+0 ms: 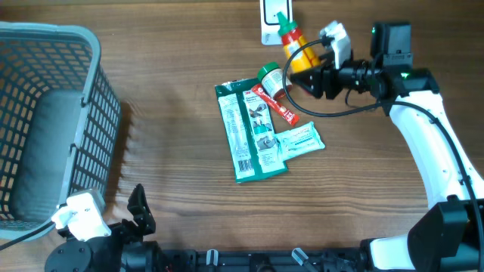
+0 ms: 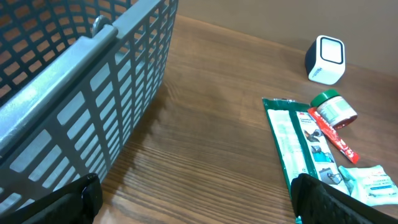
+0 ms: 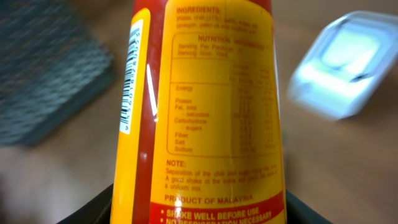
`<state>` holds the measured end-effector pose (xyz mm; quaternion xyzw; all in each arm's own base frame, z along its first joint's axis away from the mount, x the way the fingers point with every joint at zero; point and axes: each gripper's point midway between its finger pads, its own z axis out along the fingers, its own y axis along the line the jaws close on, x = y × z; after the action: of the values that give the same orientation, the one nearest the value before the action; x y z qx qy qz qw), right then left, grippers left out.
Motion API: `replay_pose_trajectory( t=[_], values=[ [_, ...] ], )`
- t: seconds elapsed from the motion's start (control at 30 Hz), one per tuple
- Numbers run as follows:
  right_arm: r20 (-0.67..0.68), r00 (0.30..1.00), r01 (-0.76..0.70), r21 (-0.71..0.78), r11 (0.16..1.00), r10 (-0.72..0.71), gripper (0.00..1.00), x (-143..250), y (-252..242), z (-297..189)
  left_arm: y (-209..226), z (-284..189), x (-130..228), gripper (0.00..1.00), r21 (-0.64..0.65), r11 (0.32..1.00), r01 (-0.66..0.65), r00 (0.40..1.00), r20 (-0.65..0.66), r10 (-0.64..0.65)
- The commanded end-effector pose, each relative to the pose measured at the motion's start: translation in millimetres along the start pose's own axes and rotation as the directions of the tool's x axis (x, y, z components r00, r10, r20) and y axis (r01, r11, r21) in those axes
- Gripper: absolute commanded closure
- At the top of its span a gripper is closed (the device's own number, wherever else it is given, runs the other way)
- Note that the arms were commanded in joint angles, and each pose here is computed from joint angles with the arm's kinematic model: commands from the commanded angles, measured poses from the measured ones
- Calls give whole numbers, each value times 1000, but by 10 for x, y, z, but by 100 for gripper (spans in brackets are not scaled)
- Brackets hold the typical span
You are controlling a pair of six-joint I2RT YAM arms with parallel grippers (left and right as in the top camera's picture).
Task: Scan the item barcode
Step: 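Lift the sriracha bottle and hold it over the white scanner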
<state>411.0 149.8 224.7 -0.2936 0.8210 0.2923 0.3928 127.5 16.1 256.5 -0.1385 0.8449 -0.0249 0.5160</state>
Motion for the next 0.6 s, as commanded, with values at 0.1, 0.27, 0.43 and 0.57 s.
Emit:
replay_pose_trajectory(
  t=[0.1,0.27,0.43,0.57],
  values=[
    [54,955,265,288,920,-292,58,-427,-476,79,-20,-11,-5,0,13,1000,4,1000,5,-4],
    [-12,877,431,461,776,-480,59,-579,-810,308,-20,-11,-5,0,13,1000,4,1000,5,-4],
    [-122,807,518,617,592,-578,56,-603,-1237,566,-20,-11,-5,0,13,1000,4,1000,5,-4],
    [-232,723,585,706,399,-651,53,-568,-1591,737,-20,-11,-5,0,13,1000,4,1000,5,-4]
  ],
)
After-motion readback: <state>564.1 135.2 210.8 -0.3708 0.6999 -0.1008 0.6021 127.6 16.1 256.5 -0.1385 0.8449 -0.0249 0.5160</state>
